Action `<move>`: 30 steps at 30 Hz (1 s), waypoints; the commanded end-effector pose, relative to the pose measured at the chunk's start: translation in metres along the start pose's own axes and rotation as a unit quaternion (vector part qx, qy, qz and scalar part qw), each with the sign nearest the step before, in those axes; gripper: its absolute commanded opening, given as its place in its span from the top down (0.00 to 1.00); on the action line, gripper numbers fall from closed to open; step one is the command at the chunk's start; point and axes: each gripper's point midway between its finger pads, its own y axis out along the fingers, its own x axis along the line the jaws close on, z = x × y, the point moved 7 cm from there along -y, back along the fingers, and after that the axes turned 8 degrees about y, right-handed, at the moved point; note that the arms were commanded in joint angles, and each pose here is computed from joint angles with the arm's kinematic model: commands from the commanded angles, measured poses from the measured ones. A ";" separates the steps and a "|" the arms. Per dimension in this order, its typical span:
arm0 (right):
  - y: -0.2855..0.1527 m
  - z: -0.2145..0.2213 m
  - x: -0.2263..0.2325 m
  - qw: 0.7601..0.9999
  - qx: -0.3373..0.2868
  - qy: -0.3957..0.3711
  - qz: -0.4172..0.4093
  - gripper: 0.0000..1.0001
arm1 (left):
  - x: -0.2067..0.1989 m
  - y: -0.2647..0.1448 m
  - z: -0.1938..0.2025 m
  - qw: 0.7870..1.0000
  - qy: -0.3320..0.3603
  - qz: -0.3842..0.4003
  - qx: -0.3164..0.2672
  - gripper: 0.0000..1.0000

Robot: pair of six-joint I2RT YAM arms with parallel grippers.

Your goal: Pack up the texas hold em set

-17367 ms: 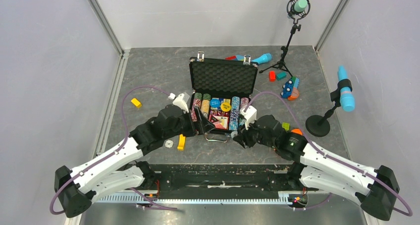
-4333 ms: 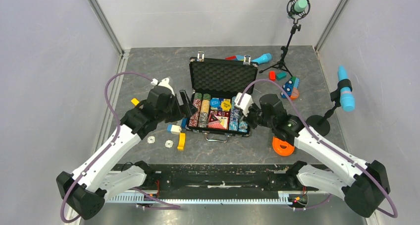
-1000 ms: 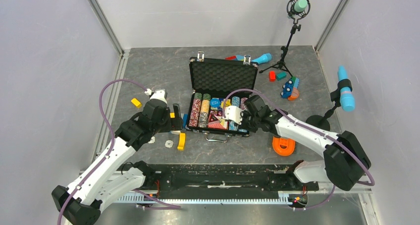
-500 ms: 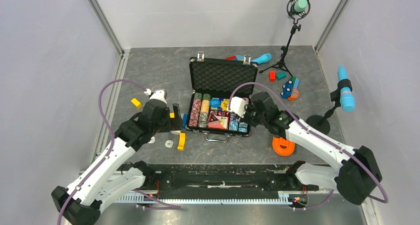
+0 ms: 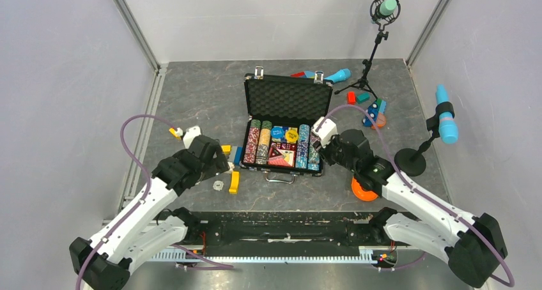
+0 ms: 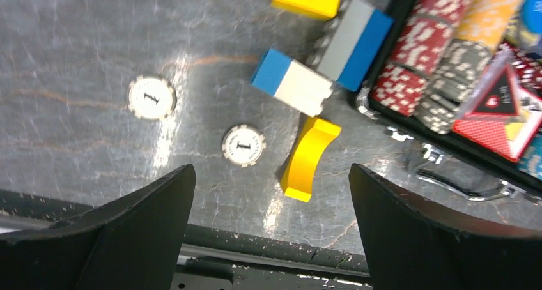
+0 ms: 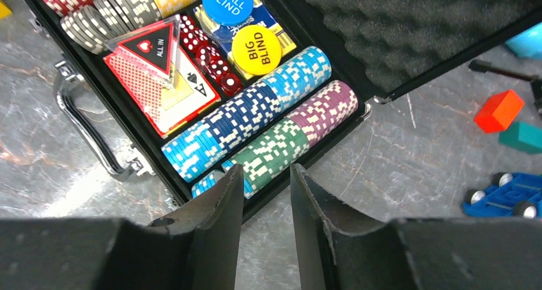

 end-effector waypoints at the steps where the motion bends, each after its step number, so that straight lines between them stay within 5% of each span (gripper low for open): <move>1: -0.007 -0.009 0.001 0.996 -0.055 0.072 0.018 0.63 | 0.005 0.013 0.021 0.996 -0.082 -0.025 0.020 0.06; 30: -0.016 0.029 0.007 0.995 -0.049 0.081 0.016 0.58 | 0.003 0.075 0.065 0.990 -0.070 -0.082 0.088 0.24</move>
